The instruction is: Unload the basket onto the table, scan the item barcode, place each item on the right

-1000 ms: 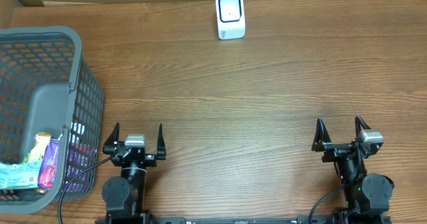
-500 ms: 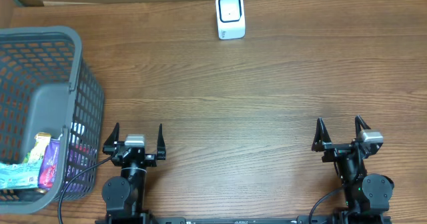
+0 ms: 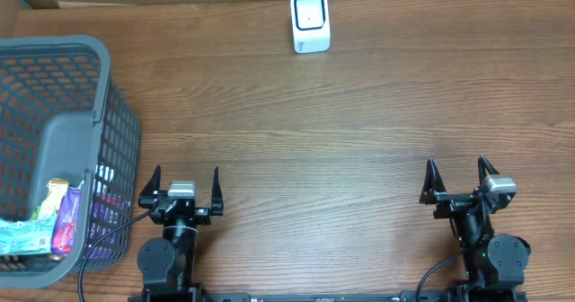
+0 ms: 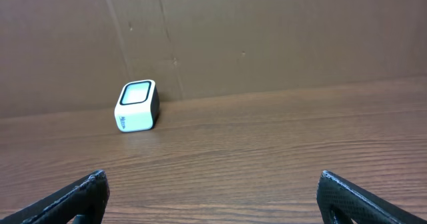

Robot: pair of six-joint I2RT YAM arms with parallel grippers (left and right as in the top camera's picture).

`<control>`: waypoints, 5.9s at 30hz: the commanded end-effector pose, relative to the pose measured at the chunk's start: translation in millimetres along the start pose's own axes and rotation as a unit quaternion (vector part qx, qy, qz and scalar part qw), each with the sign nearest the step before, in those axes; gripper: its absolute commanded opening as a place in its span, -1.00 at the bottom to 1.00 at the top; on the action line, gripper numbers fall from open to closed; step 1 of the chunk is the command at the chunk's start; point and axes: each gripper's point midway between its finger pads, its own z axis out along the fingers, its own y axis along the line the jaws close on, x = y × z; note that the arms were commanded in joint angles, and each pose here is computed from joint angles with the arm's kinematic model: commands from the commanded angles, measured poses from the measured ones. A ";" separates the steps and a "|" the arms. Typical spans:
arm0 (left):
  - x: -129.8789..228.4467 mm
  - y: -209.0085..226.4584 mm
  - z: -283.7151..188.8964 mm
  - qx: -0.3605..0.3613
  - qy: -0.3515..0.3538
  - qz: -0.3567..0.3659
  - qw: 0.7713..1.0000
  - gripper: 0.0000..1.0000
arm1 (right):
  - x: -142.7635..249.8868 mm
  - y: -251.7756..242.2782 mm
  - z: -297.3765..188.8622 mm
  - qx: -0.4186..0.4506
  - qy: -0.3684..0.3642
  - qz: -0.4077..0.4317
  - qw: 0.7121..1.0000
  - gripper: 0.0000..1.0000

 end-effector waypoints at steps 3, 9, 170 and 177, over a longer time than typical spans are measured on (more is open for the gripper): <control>0.6 0.6 -0.1 -0.004 -0.001 0.008 1.000 0.99 | 1.7 -0.7 0.1 0.002 -0.002 0.000 1.000 1.00; 0.6 0.6 -0.1 -0.003 -0.001 0.008 1.000 0.99 | 1.7 -0.7 0.1 0.002 -0.002 0.000 1.000 1.00; -87.5 208.2 39.5 -0.276 0.420 -0.362 0.785 0.52 | -95.6 55.2 20.7 -0.016 0.473 0.154 0.867 1.00; -84.5 220.0 -5.8 -0.322 0.428 -0.396 0.746 0.56 | -99.2 55.0 25.9 -0.022 0.461 0.146 0.875 1.00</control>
